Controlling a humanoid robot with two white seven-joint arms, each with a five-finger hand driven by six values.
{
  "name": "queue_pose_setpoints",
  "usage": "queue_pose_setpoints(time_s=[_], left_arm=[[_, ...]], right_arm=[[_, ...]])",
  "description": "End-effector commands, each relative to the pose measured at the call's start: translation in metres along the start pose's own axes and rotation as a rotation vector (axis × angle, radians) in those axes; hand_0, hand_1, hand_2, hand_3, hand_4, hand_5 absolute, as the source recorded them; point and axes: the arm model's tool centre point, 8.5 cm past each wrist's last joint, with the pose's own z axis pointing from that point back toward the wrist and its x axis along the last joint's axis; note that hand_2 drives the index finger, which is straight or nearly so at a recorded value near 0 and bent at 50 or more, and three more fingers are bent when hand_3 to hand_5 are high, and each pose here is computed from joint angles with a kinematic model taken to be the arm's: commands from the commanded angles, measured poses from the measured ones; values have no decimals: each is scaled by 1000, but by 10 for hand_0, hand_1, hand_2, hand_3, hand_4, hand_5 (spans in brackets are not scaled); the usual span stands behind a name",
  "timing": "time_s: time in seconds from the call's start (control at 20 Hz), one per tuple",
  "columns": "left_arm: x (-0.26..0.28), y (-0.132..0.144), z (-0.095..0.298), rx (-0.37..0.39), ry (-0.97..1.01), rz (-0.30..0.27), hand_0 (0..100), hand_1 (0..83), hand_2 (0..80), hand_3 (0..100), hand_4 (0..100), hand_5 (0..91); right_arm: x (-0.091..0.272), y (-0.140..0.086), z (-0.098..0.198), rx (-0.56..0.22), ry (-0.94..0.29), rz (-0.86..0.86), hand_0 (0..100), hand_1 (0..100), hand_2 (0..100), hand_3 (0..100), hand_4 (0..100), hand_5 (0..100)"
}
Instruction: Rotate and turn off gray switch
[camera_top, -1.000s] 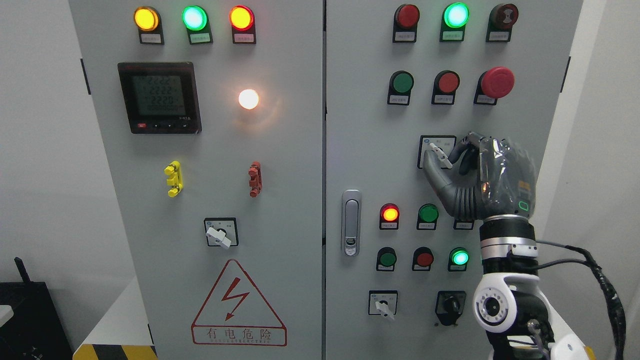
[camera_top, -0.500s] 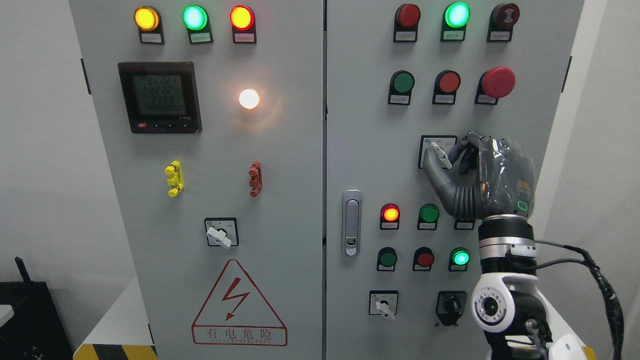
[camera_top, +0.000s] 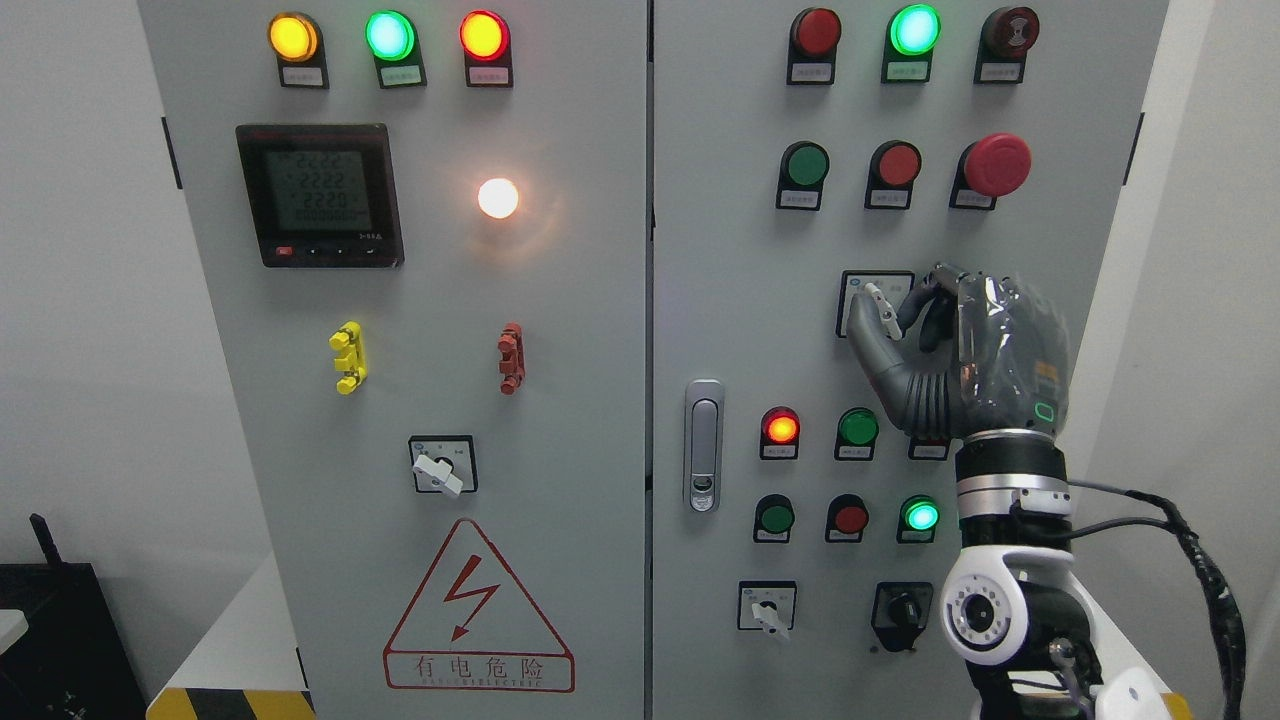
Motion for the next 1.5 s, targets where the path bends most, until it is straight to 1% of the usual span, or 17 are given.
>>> queue_pose_setpoints(time_s=[0.0,0.4,0.65,1.1,1.45], left_arm=[[-8,0,1,1,26,22,120,389,0,0,0,0],[-8,0,1,1,26,22,120,389,0,0,0,0],[-8,0,1,1,26,22,120,389,0,0,0,0],[-8,0,1,2,26,22,120,389,0,0,0,0],[-8,0,1,1,26,22,120,389,0,0,0,0]], right_arm=[[0,1,0,5,0,-3,464,335,736,947,863,991],[1,2,0,7,0,-2,491,315,744,952,867,993],[2,7,1,33,3,-8,495,314,746,954,868,993],[4,7,-1,30,0,-12,504,303,749,962,868,993],[4,6,-1,29,0,-13,510,268,756,966,868,993]])
